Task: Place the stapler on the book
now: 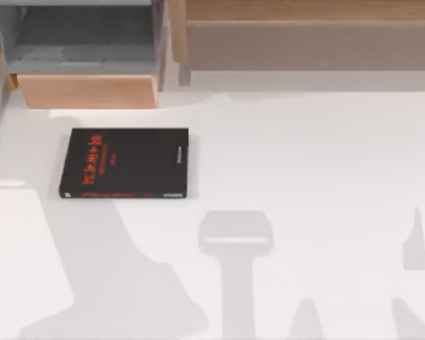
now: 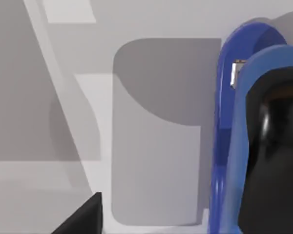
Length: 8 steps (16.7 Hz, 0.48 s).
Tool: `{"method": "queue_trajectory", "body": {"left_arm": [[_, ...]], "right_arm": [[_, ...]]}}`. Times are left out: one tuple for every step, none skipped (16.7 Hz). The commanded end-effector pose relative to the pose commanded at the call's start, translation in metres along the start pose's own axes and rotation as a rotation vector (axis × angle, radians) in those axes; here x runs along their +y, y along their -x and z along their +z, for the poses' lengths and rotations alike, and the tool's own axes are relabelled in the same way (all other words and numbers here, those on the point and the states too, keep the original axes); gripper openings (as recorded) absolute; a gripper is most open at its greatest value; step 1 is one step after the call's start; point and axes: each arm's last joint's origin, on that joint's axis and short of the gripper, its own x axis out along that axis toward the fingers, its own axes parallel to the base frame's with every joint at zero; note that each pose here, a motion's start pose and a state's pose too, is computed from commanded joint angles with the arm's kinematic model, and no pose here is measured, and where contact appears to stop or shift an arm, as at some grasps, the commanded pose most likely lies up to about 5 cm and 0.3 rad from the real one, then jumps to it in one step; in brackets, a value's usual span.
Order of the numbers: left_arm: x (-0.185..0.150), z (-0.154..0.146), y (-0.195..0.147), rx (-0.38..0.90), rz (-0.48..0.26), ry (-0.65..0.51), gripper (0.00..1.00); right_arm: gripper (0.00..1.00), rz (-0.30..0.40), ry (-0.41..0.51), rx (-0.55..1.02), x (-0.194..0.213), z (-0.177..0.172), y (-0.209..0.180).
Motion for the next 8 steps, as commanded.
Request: {"method": "queue_trajectory", "body": {"left_arm": [[0.000,0.002,-0.005,-0.003,0.002,0.000,1.00],[0.000,0.003,-0.008,-0.006,0.005,0.000,1.00],[-0.001,0.005,-0.012,-0.008,0.007,0.000,1.00],[-0.001,0.006,-0.015,-0.007,0.007,0.000,1.00],[-0.002,0.007,-0.020,-0.002,0.005,-0.001,1.00],[-0.002,0.007,-0.020,-0.002,0.004,-0.001,1.00],[-0.002,0.007,-0.020,-0.002,0.004,-0.001,1.00],[-0.002,0.007,-0.020,-0.002,0.004,-0.001,1.00]], "right_arm": [[1.00,0.000,0.000,0.000,0.000,0.000,0.000],[1.00,0.000,0.000,0.000,0.000,0.000,0.000],[1.00,0.000,0.000,0.000,0.000,0.000,0.000],[1.00,0.000,0.000,0.000,0.000,0.000,0.000],[1.00,0.000,0.000,0.000,0.000,0.000,0.000],[1.00,0.000,0.000,0.000,0.000,0.000,0.000],[1.00,0.000,0.000,0.000,0.000,0.000,0.000],[1.00,0.000,0.000,0.000,0.000,0.000,0.000]]}}
